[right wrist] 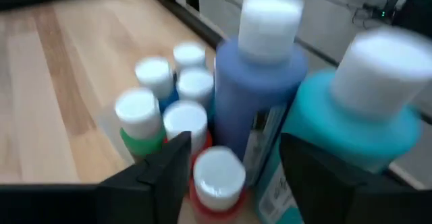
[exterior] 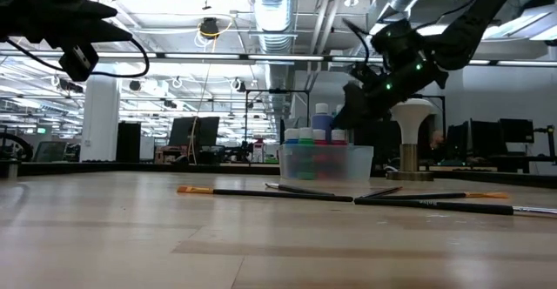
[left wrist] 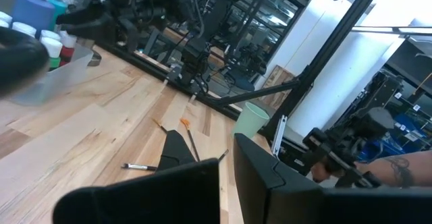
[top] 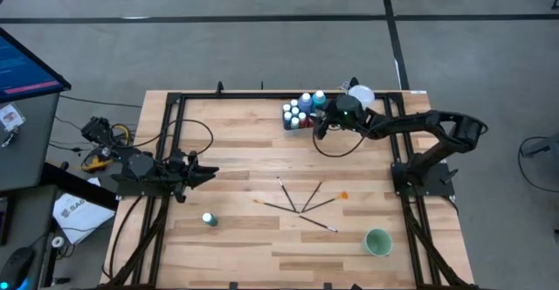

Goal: Pick & Place Paint Supplies
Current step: Put the red paint bottle into the transparent bin, then put the dark green paint bottle into the transparent bin

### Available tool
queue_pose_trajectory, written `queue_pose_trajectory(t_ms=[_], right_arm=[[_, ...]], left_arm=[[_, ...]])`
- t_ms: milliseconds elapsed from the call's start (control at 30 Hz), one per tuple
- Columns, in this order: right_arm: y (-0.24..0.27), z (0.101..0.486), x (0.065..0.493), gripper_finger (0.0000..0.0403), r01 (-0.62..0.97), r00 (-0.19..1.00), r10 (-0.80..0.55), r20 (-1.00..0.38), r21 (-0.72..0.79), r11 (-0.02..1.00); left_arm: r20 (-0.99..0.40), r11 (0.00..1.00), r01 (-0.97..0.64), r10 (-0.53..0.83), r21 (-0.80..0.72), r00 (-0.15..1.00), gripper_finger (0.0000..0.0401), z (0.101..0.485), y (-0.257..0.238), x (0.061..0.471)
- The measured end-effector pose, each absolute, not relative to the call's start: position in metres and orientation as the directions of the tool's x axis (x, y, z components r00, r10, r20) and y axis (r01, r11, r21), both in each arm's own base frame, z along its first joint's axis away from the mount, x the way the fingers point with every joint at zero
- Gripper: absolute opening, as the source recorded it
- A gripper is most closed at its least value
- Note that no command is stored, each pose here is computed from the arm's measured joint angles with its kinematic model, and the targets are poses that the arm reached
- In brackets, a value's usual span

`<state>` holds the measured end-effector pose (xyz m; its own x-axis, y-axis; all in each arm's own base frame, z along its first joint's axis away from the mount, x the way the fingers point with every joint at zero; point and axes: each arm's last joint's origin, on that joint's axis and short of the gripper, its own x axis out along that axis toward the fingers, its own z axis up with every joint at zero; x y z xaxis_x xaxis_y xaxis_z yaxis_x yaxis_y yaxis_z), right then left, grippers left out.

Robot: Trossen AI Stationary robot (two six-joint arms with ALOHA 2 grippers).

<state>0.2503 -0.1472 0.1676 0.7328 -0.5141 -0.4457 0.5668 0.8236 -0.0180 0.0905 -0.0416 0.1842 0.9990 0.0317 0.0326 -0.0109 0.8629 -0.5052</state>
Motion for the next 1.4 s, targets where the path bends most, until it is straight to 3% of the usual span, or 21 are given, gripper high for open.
queue_pose_trajectory(t_ms=[200,467,667,900,1133,1400], right_arm=[[-0.142,0.197,0.242,0.0269,0.571,0.764,-0.533,-0.364,-0.002,0.821],[-0.125,0.246,0.219,0.027,0.56,0.812,-0.544,-0.212,0.02,0.828],[-0.093,0.275,0.212,0.027,0.467,0.882,-0.464,-0.085,0.027,0.884],[-0.05,0.291,0.235,0.027,0.289,0.95,-0.284,-0.128,0.018,0.957],[-0.015,0.315,0.265,0.027,0.175,0.978,-0.175,-0.109,-0.012,0.985],[0.01,0.317,0.301,0.027,0.068,0.986,-0.085,-0.144,-0.12,0.991]], left_arm=[[0.033,0.863,-0.01,0.031,-0.505,0.999,0.0002,0.184,-0.042,0.09],[0.033,0.863,-0.011,0.031,-0.505,0.999,0.0002,0.184,-0.042,0.09],[0.033,0.863,-0.011,0.032,-0.505,0.999,0.0002,0.184,-0.042,0.09],[0.033,0.863,-0.011,0.032,-0.505,0.999,0.0002,0.184,-0.042,0.09],[0.032,0.863,-0.011,0.031,-0.505,0.999,0.0002,0.184,-0.042,0.09],[0.033,0.863,-0.01,0.031,-0.505,0.999,0.0002,0.184,-0.042,0.09]])
